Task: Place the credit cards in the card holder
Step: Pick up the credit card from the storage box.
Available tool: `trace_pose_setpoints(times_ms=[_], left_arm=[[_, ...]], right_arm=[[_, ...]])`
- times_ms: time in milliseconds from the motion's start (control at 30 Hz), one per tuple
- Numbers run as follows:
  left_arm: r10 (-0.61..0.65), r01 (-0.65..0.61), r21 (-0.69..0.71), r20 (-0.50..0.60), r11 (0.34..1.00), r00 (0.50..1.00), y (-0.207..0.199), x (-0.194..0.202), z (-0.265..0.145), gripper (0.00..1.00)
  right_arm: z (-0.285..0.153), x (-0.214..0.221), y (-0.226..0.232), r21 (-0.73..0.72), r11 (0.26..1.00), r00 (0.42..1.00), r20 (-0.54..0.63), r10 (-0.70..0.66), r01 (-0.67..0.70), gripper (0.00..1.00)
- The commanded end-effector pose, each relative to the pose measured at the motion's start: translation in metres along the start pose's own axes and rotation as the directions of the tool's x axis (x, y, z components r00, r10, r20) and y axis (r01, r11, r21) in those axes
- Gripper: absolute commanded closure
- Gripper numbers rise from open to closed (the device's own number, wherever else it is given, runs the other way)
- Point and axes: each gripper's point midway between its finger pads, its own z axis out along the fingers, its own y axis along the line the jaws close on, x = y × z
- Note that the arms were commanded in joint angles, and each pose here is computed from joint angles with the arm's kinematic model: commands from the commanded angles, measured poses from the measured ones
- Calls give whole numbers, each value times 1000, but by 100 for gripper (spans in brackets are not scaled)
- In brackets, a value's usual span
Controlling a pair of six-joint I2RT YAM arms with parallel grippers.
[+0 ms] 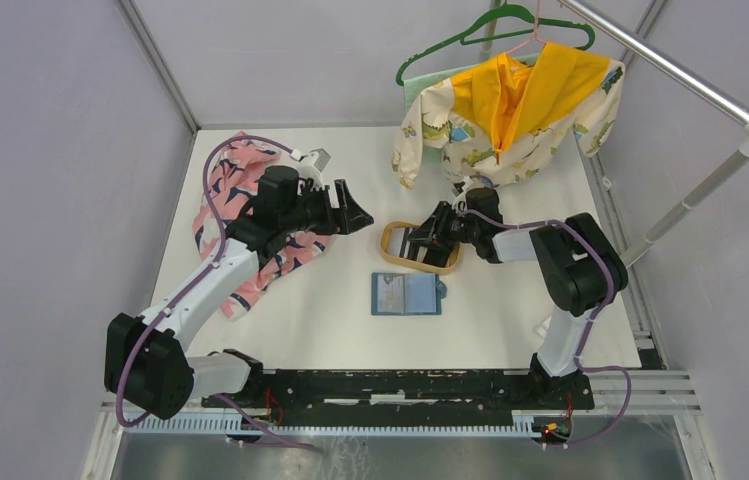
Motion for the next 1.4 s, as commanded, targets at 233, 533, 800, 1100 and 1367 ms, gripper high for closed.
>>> trace_pose_setpoints(times_ms=[233,533,800,1100,1367], left_arm=[[22,-22,29,3,999,1000,-5,-3,-2,15],[22,-22,28,4,999,1000,-5,-4,-2,15],[25,-25,29,3,999,1000,-5,-4,-2,15],[28,-28,31,2,999,1000,-6,-3,-2,15],[37,-36,111,-4,993,999,-18,-1,-1,16]], right_arm=[[-11,-16,9,-51,999,998,55,-12,15,76],[-9,-18,1,-41,999,998,63,-15,17,97],[-27,-32,0,-10,998,991,124,-53,55,100],[-54,-39,1,-12,996,982,166,-88,91,100],[-71,-32,5,-49,989,978,165,-127,137,100]])
